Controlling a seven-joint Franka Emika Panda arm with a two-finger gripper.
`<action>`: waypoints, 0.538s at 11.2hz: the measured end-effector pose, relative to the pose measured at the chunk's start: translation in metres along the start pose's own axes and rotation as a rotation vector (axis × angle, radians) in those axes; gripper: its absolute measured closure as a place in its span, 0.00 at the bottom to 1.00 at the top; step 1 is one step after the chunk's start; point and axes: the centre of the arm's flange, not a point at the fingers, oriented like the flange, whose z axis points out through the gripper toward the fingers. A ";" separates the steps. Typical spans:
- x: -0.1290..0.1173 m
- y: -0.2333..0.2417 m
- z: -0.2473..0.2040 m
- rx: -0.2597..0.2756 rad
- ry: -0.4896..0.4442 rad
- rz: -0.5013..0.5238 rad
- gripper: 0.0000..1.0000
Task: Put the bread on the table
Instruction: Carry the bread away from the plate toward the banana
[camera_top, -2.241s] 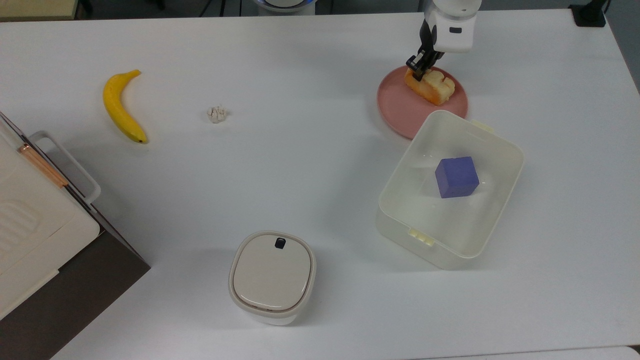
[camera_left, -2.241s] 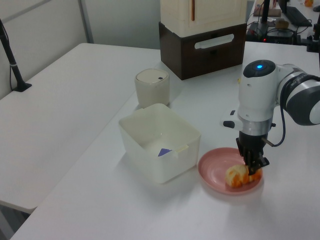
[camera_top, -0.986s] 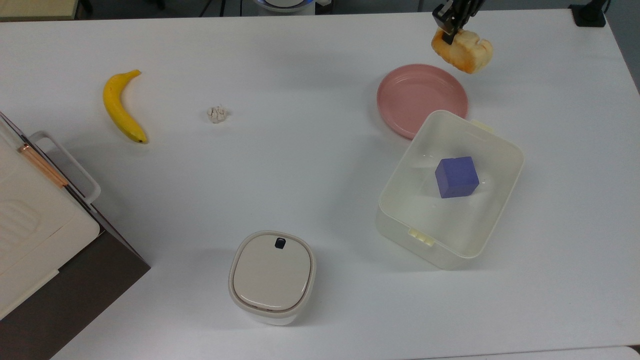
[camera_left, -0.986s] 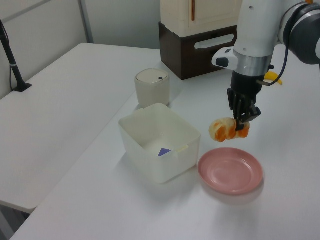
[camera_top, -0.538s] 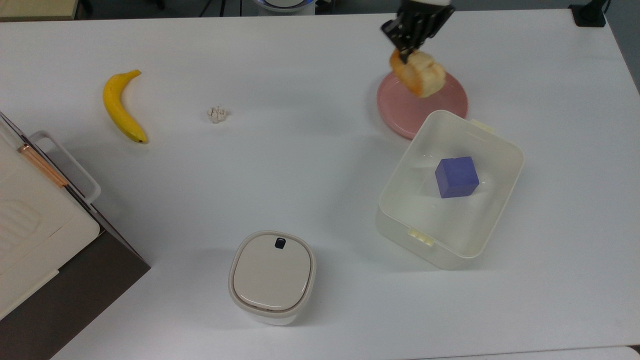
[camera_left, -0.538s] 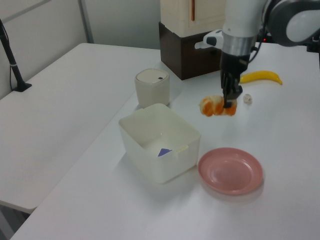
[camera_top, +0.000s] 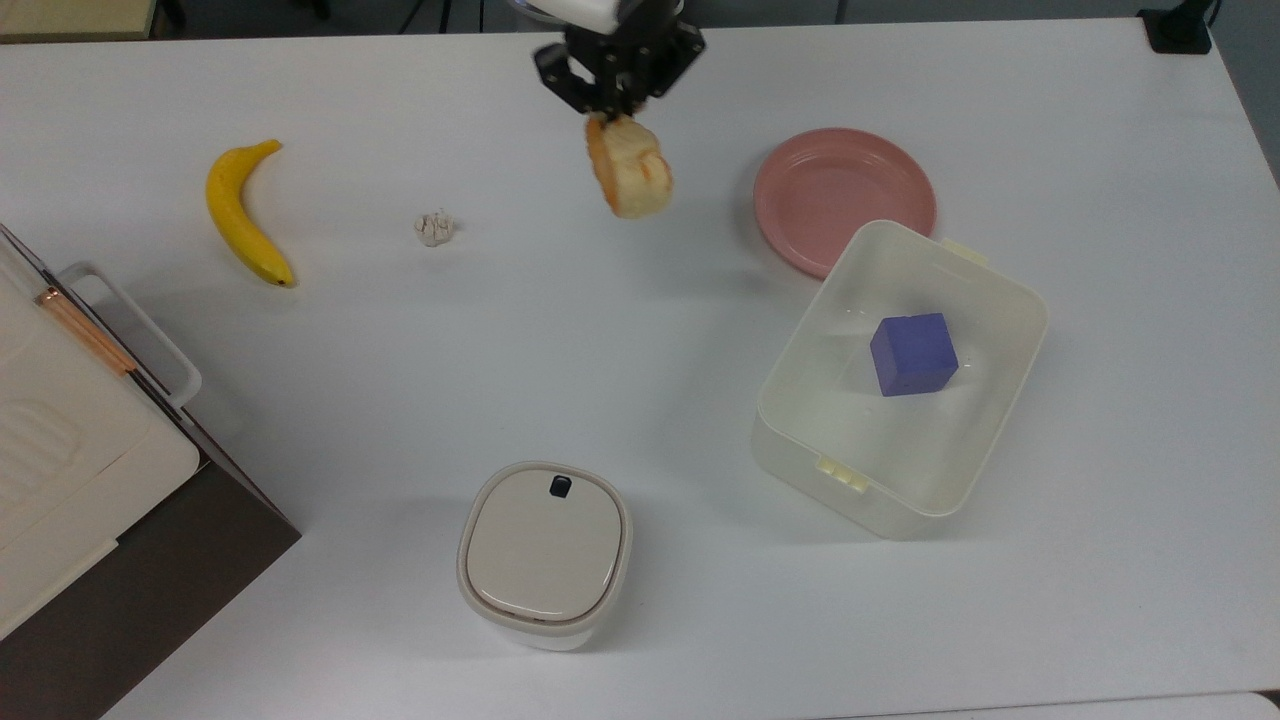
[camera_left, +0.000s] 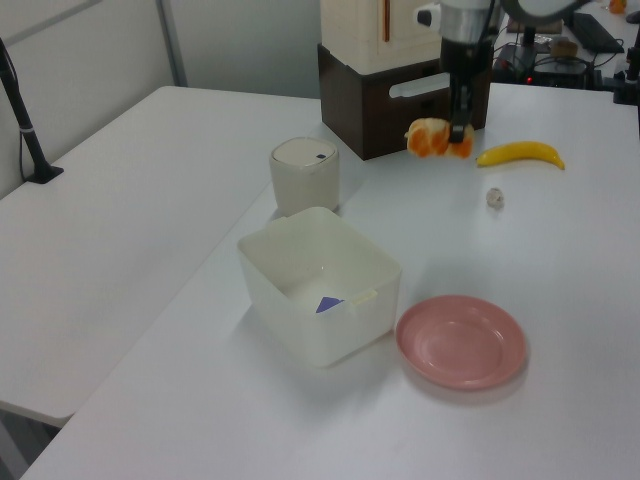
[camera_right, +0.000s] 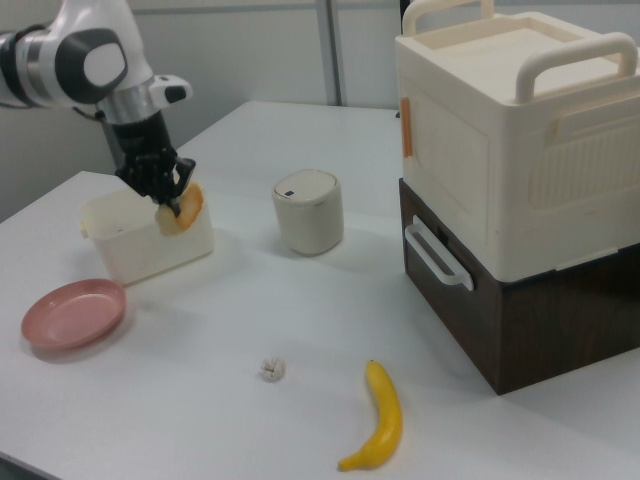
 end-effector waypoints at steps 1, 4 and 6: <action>-0.004 0.016 -0.013 0.000 -0.007 0.011 0.90; -0.012 0.035 -0.036 0.004 -0.030 0.032 0.90; -0.012 0.034 -0.035 0.023 -0.029 0.035 0.90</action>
